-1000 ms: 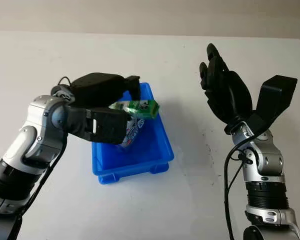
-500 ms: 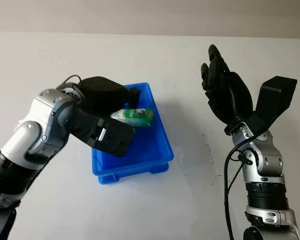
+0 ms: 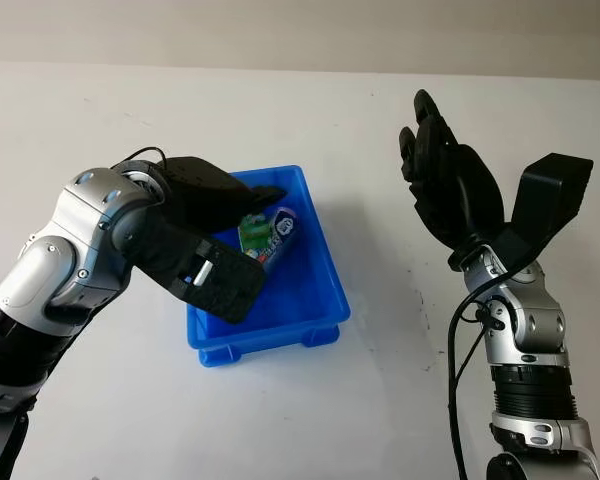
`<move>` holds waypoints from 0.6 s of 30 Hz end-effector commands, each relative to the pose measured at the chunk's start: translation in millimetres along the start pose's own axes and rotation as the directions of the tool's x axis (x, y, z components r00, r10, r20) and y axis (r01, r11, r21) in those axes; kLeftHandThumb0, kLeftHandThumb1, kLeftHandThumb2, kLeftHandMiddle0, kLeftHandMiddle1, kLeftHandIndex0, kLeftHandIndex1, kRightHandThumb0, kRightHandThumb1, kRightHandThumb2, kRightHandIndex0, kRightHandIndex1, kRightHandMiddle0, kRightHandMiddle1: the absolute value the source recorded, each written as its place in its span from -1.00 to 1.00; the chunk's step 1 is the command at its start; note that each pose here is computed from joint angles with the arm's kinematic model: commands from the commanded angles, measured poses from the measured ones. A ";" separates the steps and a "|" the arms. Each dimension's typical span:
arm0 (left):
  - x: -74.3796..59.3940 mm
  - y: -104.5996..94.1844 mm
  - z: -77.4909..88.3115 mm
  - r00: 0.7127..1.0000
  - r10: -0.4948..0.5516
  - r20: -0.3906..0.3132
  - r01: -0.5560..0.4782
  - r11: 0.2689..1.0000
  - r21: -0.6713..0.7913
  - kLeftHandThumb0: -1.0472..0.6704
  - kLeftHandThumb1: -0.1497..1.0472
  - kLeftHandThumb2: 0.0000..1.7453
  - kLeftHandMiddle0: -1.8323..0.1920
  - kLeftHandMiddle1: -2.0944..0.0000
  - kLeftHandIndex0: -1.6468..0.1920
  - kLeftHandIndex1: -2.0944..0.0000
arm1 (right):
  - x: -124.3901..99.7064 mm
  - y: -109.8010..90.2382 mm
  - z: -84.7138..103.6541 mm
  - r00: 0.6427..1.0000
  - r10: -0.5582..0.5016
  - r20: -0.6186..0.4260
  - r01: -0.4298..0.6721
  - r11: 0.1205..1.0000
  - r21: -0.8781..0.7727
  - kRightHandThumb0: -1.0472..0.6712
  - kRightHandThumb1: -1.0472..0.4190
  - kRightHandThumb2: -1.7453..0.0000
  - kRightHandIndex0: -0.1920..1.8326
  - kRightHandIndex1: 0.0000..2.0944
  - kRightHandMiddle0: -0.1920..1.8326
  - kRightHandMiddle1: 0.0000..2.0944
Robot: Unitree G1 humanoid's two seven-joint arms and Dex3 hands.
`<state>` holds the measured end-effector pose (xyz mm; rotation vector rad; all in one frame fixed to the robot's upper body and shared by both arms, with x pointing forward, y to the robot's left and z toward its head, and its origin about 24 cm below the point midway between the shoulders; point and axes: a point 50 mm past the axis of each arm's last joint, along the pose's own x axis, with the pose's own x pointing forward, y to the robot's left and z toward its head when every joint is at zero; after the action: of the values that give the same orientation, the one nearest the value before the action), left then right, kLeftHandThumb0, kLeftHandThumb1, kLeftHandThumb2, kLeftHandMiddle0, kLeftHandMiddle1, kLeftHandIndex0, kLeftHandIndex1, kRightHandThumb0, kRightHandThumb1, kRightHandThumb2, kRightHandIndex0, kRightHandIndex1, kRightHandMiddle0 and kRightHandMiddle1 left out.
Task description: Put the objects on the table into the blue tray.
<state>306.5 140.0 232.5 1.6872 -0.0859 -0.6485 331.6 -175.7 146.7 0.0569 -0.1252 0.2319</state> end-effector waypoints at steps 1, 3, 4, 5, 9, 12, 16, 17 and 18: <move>-10.7 18.1 -3.9 0.993 0.116 0.004 -0.116 0.992 -0.049 -0.79 0.84 -0.95 1.00 1.00 1.00 1.00 | -0.8 -0.5 -0.4 1.000 0.001 0.009 -0.001 1.000 0.004 -0.64 -1.00 0.16 -1.00 -1.00 -1.00 -1.00; -16.8 24.3 -7.7 0.982 0.189 0.024 -0.185 0.976 -0.111 -0.78 0.84 -0.95 1.00 1.00 1.00 1.00 | -0.9 -0.1 -0.6 1.000 0.001 0.009 -0.001 1.000 0.007 -0.64 -1.00 0.15 -1.00 -1.00 -1.00 -1.00; -20.7 28.2 -12.4 0.975 0.218 0.031 -0.209 0.961 -0.182 -0.78 0.85 -0.94 1.00 1.00 1.00 1.00 | -1.0 0.4 -0.6 1.000 0.000 0.011 0.000 1.000 0.012 -0.64 -1.00 0.15 -1.00 -1.00 -1.00 -1.00; -23.3 30.5 -15.8 0.971 0.235 0.036 -0.220 0.947 -0.232 -0.79 0.87 -0.93 1.00 1.00 1.00 1.00 | -1.0 0.7 -0.6 1.000 0.000 0.012 0.000 1.000 0.015 -0.64 -1.00 0.15 -1.00 -1.00 -1.00 -1.00; -35.1 34.5 -33.0 0.947 0.311 0.074 -0.251 0.866 -0.433 -0.83 0.98 -0.86 1.00 1.00 1.00 1.00 | -1.0 1.5 -0.8 1.000 -0.003 0.011 0.003 1.000 0.009 -0.63 -1.00 0.15 -1.00 -1.00 -1.00 -1.00; -44.3 30.1 -48.2 0.927 0.369 0.065 -0.273 0.784 -0.558 -0.90 1.00 -0.50 1.00 1.00 0.98 0.99 | -0.6 1.9 -0.8 1.000 -0.005 0.009 0.005 1.000 0.002 -0.62 -1.00 0.14 -1.00 -1.00 -1.00 -1.00; -51.6 20.1 -65.0 0.891 0.451 0.059 -0.298 0.676 -0.674 -0.92 1.00 -0.20 0.94 0.95 0.92 0.95 | -0.2 2.7 -0.7 1.000 -0.004 0.012 0.004 1.000 0.003 -0.62 -1.00 0.13 -1.00 -1.00 -1.00 -1.00; -52.7 16.0 -68.5 0.878 0.477 0.048 -0.302 0.628 -0.717 -0.90 1.00 -0.19 0.93 0.95 0.92 0.95 | -0.1 3.2 -0.7 1.000 -0.004 0.012 0.004 1.000 0.004 -0.63 -1.00 0.13 -1.00 -1.00 -1.00 -1.00; -53.0 11.3 -71.6 0.861 0.507 0.041 -0.297 0.565 -0.770 -0.89 1.00 -0.20 0.93 0.95 0.92 0.95 | -0.1 3.8 -0.8 1.000 -0.001 0.013 0.001 1.000 0.007 -0.62 -1.00 0.13 -1.00 -1.00 -1.00 -1.00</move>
<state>299.1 215.6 271.9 0.7963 -0.3342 -0.4674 331.8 -173.6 145.9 0.0613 -0.1253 0.2277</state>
